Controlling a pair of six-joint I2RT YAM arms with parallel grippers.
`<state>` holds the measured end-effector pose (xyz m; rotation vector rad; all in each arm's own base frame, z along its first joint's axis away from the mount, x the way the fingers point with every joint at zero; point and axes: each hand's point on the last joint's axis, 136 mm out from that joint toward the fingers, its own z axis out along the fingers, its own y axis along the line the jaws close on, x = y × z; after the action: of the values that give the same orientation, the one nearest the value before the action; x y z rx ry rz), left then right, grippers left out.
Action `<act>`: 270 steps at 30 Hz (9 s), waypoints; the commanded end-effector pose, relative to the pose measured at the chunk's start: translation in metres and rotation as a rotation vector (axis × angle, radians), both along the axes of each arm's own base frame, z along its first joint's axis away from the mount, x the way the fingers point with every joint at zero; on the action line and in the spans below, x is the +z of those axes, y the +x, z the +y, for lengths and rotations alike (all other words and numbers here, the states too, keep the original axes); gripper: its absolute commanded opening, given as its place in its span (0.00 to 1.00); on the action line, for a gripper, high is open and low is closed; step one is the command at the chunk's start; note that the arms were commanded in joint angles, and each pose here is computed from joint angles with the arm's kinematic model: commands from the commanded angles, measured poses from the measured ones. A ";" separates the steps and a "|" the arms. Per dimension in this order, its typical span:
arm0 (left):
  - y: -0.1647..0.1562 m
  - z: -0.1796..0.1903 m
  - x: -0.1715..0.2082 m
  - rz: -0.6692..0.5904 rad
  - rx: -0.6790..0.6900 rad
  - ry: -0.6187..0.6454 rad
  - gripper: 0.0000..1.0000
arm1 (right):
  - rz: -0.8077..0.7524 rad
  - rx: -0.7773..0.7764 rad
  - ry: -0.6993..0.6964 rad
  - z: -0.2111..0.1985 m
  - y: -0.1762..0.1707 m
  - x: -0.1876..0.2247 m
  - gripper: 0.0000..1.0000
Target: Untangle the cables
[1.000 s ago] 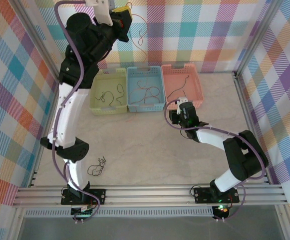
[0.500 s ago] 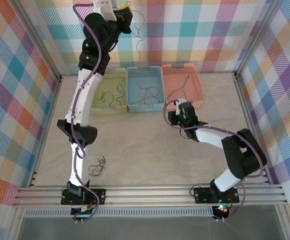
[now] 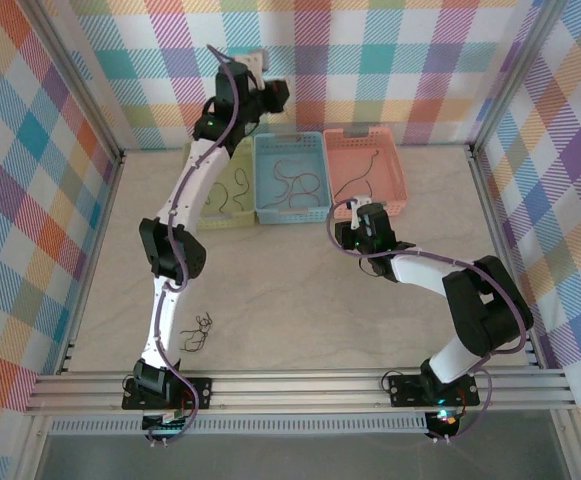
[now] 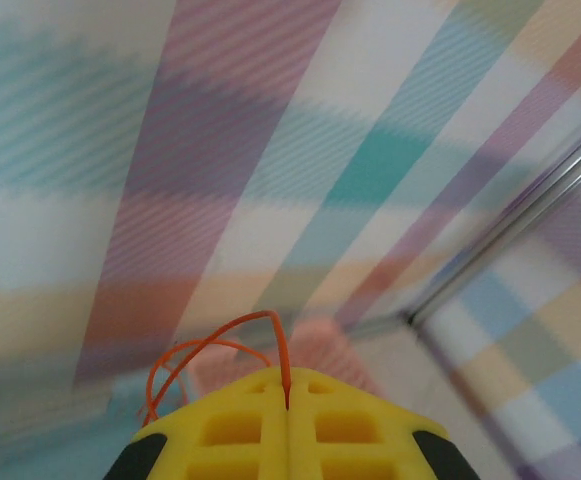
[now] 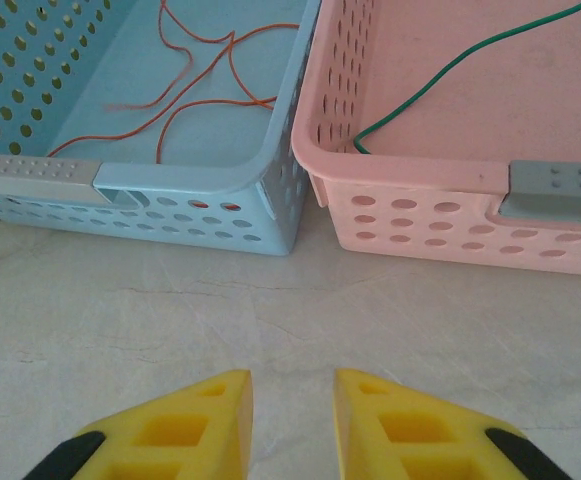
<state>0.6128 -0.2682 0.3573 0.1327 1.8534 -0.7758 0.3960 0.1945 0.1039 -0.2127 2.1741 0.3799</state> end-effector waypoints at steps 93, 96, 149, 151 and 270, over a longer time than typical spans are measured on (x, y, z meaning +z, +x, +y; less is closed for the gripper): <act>-0.415 0.147 -0.253 0.941 0.334 0.426 0.00 | 0.021 0.046 0.117 0.015 -0.007 0.006 0.37; -0.401 0.108 -0.203 0.812 0.132 0.299 0.00 | -0.041 0.070 0.138 0.016 -0.010 0.018 0.36; -0.455 -0.001 -0.020 0.605 -0.740 0.001 0.00 | -0.310 0.441 0.100 0.128 -0.028 0.059 0.42; -0.463 0.002 -0.007 0.580 -0.759 -0.016 0.00 | -0.236 0.347 0.107 0.107 -0.008 0.035 0.38; -0.377 -0.014 0.126 0.306 -0.489 -0.133 0.00 | -0.339 0.811 0.027 0.098 -0.144 0.052 0.79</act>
<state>0.2396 -0.2828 0.4759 0.3929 2.0993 -1.3159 0.2534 0.2921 0.1474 -1.0829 1.7164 0.7525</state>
